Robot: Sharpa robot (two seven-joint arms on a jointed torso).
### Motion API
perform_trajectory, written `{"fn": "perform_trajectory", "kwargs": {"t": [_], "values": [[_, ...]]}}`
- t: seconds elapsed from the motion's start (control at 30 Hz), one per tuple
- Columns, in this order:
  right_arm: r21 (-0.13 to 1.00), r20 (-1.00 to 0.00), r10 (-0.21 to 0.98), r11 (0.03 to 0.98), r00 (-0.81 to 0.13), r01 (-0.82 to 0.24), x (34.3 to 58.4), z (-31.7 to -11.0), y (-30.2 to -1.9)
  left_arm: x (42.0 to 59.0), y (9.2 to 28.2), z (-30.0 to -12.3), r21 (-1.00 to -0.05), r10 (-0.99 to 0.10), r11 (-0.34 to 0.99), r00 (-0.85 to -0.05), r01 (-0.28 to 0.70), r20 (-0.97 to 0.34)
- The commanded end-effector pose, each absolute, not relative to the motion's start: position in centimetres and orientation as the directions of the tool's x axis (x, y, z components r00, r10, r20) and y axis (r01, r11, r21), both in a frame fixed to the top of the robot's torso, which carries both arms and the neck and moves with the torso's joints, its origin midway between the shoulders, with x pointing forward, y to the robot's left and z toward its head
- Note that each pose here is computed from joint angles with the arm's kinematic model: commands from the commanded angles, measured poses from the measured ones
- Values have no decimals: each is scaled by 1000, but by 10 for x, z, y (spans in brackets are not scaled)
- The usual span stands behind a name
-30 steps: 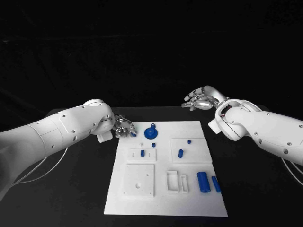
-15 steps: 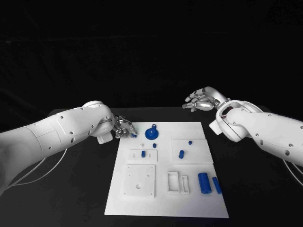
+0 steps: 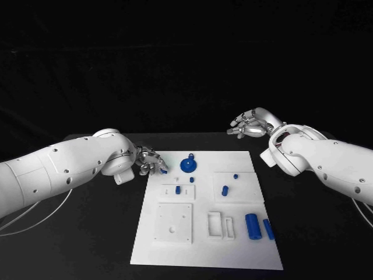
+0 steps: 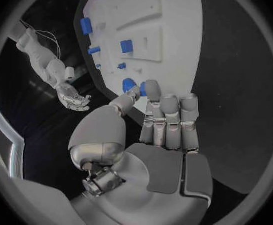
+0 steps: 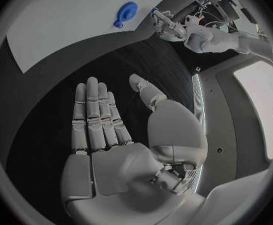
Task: Assemble the parts on the task board
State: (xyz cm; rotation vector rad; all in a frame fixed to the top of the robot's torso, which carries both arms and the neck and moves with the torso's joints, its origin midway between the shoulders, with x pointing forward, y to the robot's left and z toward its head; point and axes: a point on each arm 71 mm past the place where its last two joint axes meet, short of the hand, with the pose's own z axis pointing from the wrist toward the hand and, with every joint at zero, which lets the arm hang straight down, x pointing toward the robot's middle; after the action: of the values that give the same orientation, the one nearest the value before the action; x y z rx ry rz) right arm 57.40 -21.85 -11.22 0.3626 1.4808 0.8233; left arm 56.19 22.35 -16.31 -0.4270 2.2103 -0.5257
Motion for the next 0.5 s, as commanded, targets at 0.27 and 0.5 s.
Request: {"fn": "perform_trajectory", "kwargs": {"t": [0.27, 0.5], "values": [[679, -728, 673, 685, -129, -264, 574, -113, -218, 540, 213, -156, -488, -429, 870, -580, -62, -692], [680, -728, 673, 685, -130, -263, 573, -114, -218, 533, 207, -156, -468, -399, 883, -571, -28, -718]]}}
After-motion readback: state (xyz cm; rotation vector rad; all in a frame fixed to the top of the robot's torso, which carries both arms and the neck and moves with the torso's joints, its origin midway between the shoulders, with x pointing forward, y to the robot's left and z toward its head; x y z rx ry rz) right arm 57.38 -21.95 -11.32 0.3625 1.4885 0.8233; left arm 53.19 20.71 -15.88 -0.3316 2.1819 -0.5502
